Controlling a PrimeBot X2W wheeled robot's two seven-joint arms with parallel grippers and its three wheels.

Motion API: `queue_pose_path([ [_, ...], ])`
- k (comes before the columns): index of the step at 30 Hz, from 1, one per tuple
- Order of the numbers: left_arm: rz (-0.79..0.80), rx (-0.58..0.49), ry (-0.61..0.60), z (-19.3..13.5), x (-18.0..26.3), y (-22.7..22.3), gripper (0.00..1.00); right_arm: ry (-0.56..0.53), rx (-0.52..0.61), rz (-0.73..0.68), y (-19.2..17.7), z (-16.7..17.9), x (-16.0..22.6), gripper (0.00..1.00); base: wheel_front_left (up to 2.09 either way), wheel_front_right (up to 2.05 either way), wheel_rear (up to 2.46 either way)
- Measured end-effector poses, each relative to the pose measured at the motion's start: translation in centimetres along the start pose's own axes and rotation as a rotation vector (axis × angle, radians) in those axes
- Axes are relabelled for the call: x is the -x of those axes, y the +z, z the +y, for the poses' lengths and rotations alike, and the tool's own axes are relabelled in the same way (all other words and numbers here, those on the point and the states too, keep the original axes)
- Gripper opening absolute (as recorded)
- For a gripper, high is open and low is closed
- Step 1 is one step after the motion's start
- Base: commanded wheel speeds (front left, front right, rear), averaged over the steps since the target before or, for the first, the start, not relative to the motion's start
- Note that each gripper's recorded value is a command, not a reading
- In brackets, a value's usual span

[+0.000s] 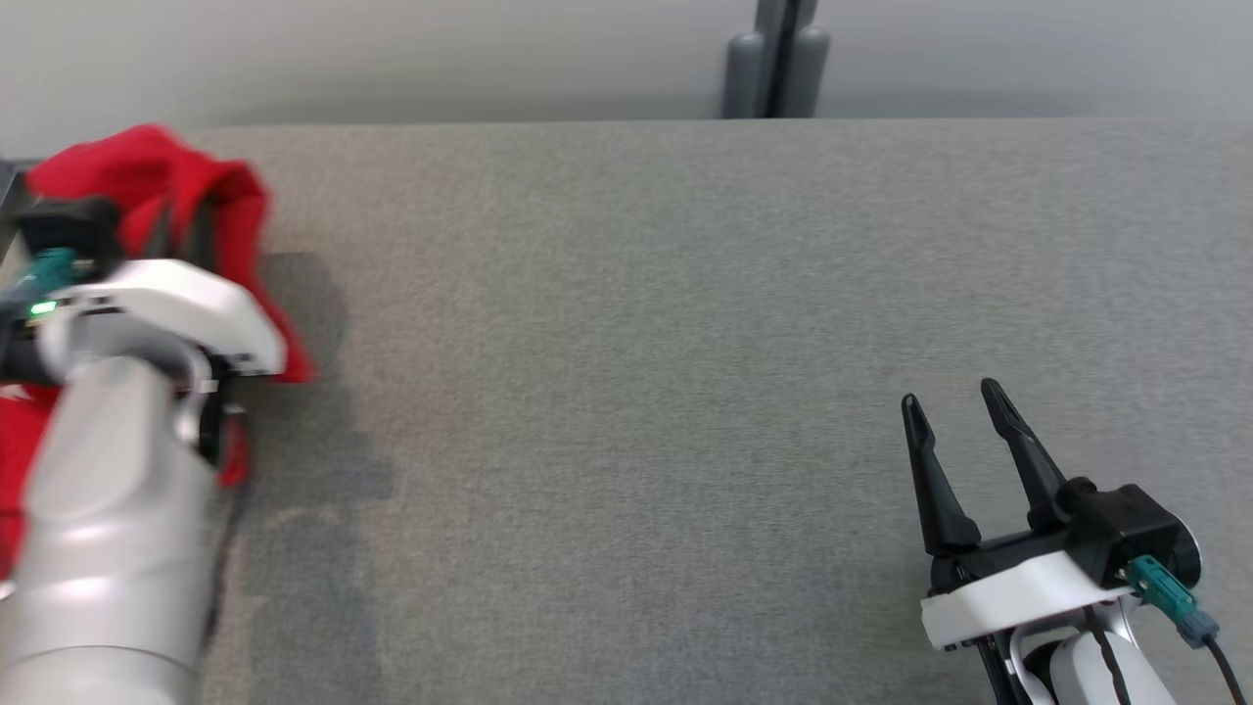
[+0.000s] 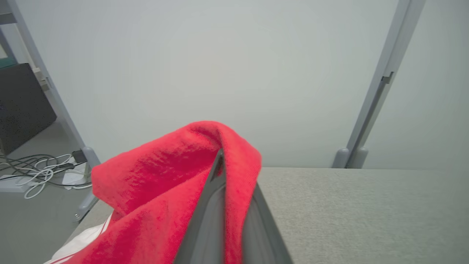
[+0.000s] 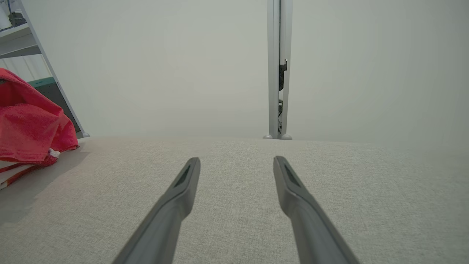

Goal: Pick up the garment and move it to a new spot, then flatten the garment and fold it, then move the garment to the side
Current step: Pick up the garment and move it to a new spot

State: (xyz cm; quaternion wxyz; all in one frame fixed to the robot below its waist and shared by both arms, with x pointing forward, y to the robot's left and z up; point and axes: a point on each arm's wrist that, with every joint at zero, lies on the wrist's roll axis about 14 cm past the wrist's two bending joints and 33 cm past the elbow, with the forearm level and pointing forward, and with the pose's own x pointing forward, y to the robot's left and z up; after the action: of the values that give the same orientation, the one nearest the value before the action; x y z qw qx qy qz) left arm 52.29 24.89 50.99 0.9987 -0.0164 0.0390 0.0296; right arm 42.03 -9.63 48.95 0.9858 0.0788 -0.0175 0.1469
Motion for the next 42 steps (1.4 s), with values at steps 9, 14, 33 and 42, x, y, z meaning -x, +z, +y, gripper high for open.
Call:
queue_pose_path([
  [9, -0.071, 0.084, -0.378, -16.4, 2.1, 1.2, 0.00, -0.111, 0.012, -0.019, 1.3, -2.8, 3.8, 1.00, 0.00, 0.00, 0.00],
  [14, -0.108, 0.187, -0.590, -23.7, 5.5, 2.8, 0.00, -0.176, 0.020, -0.027, 1.8, -4.3, 6.1, 1.00, 0.00, 0.00, 0.00],
  [33, 0.084, 0.116, -0.401, -18.0, 11.8, -6.5, 1.00, -0.225, 0.004, -0.059, 2.7, -5.0, 8.7, 1.00, 0.00, 0.00, 0.00],
  [42, 0.097, 0.081, -0.124, -7.3, 15.3, -8.9, 1.00, -0.176, -0.014, -0.040, 2.0, -3.8, 7.3, 1.00, 0.00, 0.00, 0.00],
])
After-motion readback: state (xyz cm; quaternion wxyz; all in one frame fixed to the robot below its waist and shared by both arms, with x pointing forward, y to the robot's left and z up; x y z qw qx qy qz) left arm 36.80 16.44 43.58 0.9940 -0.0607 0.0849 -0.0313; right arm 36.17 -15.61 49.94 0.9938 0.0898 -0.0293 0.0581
